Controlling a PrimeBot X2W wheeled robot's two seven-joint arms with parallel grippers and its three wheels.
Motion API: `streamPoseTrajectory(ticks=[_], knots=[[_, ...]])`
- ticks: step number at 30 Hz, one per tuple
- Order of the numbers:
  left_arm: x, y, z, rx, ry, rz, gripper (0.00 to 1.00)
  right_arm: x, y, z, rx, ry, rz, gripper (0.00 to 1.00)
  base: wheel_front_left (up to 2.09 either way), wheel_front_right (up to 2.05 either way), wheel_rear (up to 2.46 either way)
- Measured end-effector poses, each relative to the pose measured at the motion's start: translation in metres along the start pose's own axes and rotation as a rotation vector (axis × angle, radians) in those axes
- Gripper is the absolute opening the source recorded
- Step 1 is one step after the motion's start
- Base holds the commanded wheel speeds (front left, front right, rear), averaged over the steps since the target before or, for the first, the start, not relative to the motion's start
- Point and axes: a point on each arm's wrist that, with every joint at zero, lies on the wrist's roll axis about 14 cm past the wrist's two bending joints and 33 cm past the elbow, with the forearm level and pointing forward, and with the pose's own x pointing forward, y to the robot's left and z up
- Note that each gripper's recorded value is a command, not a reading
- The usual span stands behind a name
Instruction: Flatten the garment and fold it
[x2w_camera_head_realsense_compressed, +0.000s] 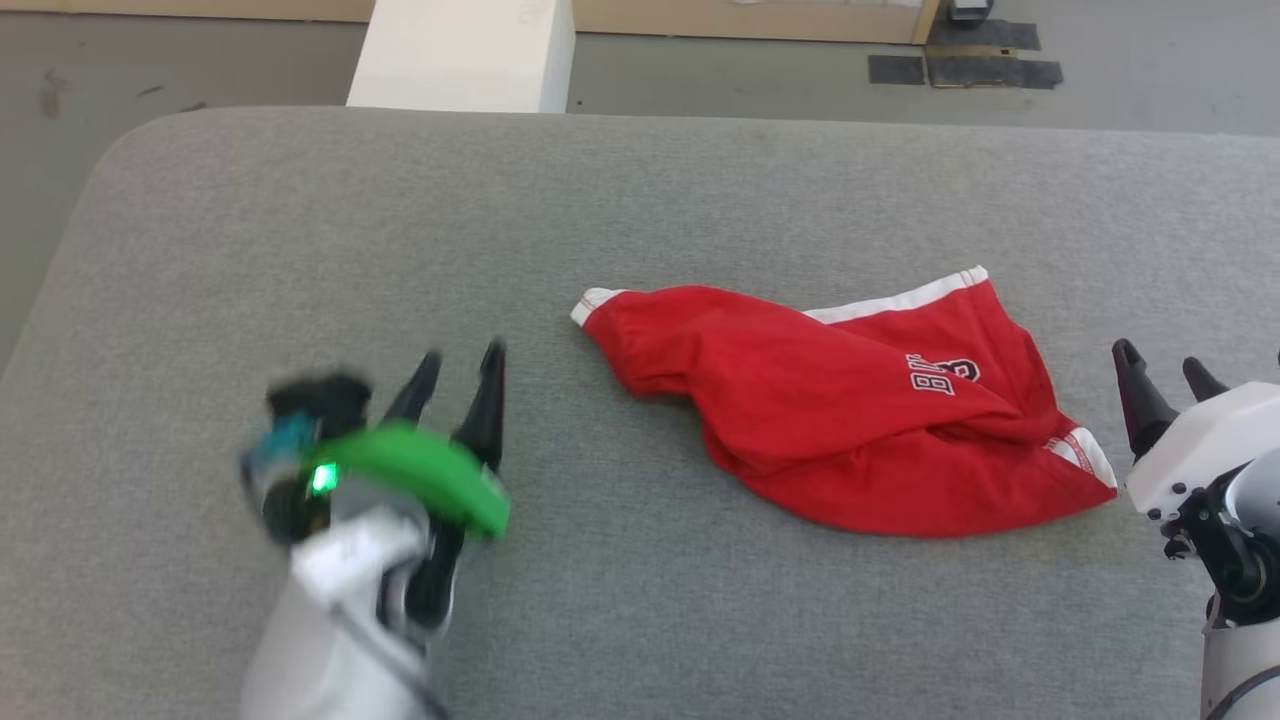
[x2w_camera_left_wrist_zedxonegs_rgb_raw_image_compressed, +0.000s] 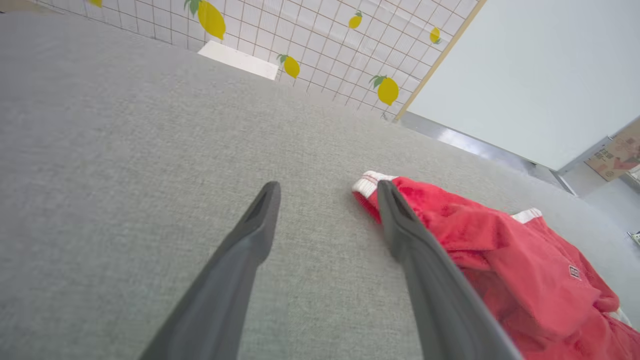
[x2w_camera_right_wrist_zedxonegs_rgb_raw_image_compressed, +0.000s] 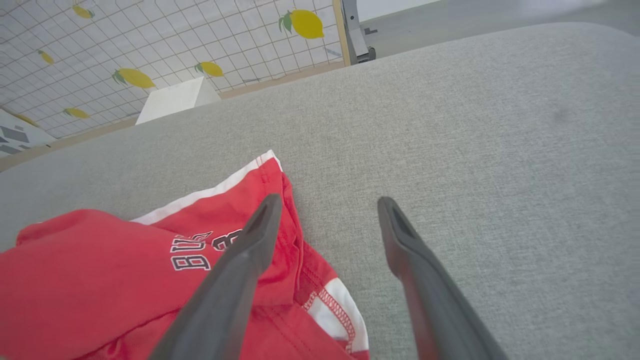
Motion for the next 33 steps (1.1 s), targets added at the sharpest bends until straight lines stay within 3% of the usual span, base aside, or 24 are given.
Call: streamPoseTrajectory(ticks=[6, 13, 20, 27, 28, 29, 30, 33], knots=[[0.052, -0.031, -0.007, 0.071, 0.296, -0.068, 1.0, -0.006, 0.004, 0.008, -0.023, -0.023, 0.011, 1.0, 0.0, 0.0, 0.0], [0.075, -0.028, -0.045, 0.217, 0.653, -0.038, 1.0, -0.006, -0.009, 0.0, -0.019, -0.001, -0.017, 1.0, 0.0, 0.0, 0.0], [0.086, -0.02, -0.08, 0.27, 0.79, -0.024, 1.0, -0.007, -0.033, -0.012, -0.006, 0.026, -0.078, 1.0, 0.0, 0.0, 0.0], [0.099, -0.025, -0.093, 0.28, 0.804, -0.052, 1.0, -0.005, -0.046, -0.021, -0.003, 0.046, -0.113, 1.0, 0.0, 0.0, 0.0], [0.099, -0.025, -0.096, 0.282, 0.813, -0.056, 0.45, -0.005, -0.046, -0.022, -0.003, 0.048, -0.114, 1.0, 0.0, 0.0, 0.0], [0.099, -0.025, -0.096, 0.285, 0.816, -0.063, 0.14, -0.004, -0.046, -0.022, -0.004, 0.049, -0.113, 1.0, 0.0, 0.0, 0.0], [0.099, -0.025, -0.096, 0.279, 0.817, -0.066, 0.0, -0.004, -0.045, -0.023, -0.004, 0.051, -0.11, 1.0, 0.0, 0.0, 0.0], [0.097, -0.028, -0.096, 0.269, 0.816, -0.084, 0.0, -0.001, -0.041, -0.023, -0.008, 0.053, -0.101, 1.0, 0.0, 0.0, 0.0]])
